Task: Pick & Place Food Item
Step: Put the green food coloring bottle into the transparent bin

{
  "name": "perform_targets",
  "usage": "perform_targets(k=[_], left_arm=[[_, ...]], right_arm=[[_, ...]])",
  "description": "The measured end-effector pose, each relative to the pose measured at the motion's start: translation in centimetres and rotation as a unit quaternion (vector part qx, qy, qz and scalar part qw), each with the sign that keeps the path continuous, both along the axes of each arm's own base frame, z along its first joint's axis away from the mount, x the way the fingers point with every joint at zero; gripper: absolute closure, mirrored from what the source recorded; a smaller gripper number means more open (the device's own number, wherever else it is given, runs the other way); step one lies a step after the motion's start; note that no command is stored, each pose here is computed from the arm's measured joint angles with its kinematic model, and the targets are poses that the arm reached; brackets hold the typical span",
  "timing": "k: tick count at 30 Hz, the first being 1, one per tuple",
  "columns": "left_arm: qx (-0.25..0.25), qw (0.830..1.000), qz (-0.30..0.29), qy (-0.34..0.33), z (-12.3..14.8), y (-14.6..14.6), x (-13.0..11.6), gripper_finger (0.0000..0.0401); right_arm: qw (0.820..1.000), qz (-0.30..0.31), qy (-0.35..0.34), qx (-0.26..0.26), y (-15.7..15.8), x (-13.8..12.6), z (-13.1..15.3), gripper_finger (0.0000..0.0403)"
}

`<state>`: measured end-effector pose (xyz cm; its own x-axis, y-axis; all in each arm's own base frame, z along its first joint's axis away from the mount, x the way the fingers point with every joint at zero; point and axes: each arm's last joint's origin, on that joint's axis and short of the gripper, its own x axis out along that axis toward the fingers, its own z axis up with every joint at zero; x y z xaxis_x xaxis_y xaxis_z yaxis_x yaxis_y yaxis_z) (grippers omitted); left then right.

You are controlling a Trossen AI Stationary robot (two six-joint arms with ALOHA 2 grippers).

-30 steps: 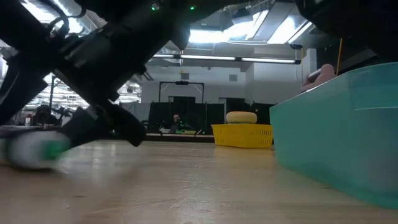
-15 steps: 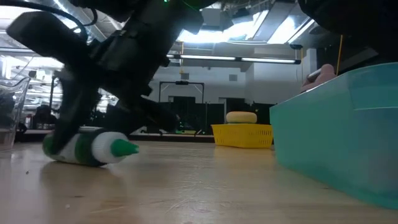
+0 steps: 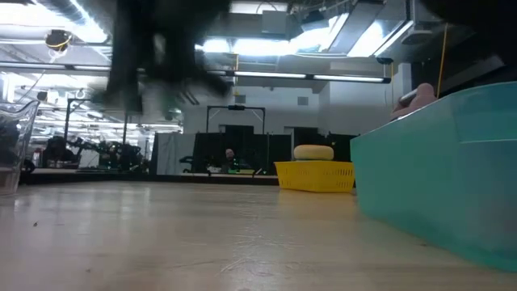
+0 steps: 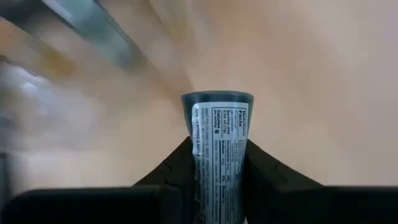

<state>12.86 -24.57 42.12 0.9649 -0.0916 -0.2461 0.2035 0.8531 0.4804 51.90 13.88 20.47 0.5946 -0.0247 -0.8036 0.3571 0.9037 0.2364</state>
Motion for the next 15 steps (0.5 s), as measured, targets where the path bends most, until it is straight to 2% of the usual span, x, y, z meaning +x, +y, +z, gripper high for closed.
perform_targets(k=[3,7,9,12,15], left_arm=[[0.015,1.000,0.018,-0.007,-0.2,0.0,-0.1,0.0217],[0.029,0.999,0.042,-0.016,-0.3,0.1,-0.5,0.0217],[0.043,0.997,0.061,-0.023,-0.5,0.2,-0.4,0.0217],[0.072,0.991,0.101,-0.042,-1.1,0.3,-0.3,0.0217],[0.088,0.988,0.119,-0.046,-1.8,0.4,0.0,0.0217]], right_arm=[[0.995,-0.006,-0.093,-0.033,0.6,-1.4,6.5,0.0312],[0.975,-0.033,-0.177,-0.128,1.8,-3.5,11.7,0.0312],[0.952,-0.061,-0.234,-0.187,2.8,-4.8,14.7,0.0312],[0.907,-0.097,-0.316,-0.261,4.6,-7.1,19.5,0.0312],[0.874,-0.102,-0.357,-0.312,6.5,-7.9,21.4,0.0312]])
